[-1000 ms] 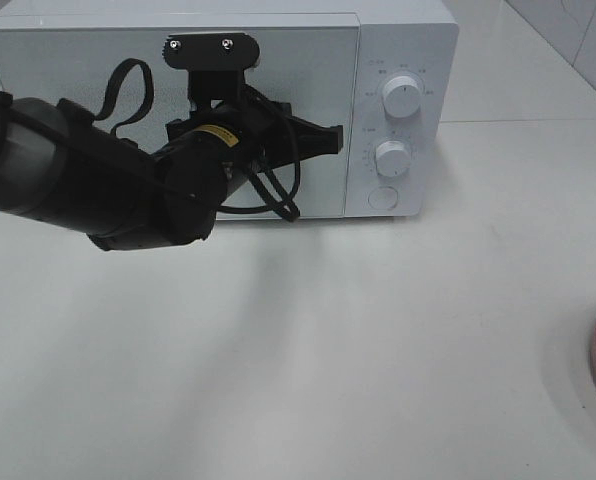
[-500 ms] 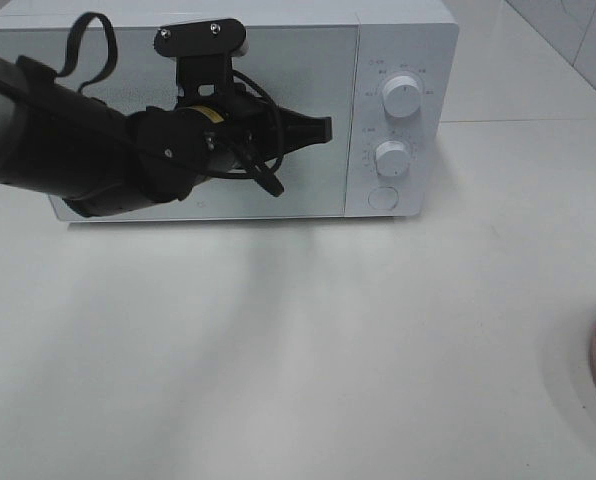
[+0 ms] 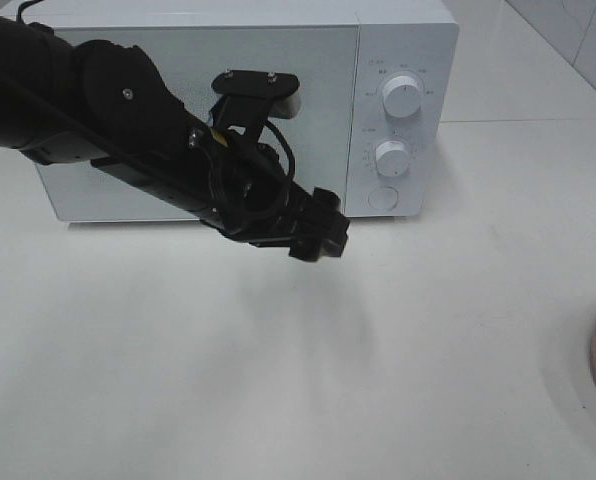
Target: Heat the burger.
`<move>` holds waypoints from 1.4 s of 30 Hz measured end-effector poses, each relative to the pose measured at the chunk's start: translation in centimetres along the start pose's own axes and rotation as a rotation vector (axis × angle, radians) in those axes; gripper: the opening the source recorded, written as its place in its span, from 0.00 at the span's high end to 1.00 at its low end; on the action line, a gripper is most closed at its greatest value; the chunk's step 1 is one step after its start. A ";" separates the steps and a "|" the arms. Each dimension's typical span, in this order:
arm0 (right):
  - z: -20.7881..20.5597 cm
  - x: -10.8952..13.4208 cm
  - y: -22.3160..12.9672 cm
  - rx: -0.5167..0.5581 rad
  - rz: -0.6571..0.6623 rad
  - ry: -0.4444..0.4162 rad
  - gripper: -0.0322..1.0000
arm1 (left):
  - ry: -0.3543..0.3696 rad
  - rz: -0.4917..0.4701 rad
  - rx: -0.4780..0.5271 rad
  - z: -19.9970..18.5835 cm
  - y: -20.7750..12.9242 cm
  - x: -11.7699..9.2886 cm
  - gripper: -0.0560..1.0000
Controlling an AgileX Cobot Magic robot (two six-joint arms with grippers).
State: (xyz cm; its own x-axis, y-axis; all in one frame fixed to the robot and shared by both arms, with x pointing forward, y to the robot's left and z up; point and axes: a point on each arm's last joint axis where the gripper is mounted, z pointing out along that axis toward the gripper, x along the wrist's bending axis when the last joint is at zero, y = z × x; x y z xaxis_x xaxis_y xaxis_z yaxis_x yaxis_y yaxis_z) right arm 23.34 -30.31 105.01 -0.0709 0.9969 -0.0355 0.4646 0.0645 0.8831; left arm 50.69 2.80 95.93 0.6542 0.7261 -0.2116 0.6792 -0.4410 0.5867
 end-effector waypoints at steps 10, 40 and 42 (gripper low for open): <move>0.0 0.0 0.0 0.000 0.000 0.000 0.24 | -0.114 0.031 0.294 -2.2 -2.2 -1.3 0.02; 0.0 0.0 0.0 0.000 0.000 0.000 0.24 | 0.088 -0.496 0.274 -19.7 -7.4 13.3 0.02; 0.0 0.0 0.0 0.000 0.000 0.000 0.24 | 0.101 -0.520 0.262 -20.2 -7.9 13.3 0.02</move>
State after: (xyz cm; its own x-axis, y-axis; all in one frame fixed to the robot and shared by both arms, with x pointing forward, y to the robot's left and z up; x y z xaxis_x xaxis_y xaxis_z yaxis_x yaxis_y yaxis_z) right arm 23.34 -30.31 105.01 -0.0709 0.9969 -0.0355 0.4646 0.0645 0.8831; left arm 47.26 26.62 104.28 0.1869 0.9227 -0.3372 0.9702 -0.1195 0.2107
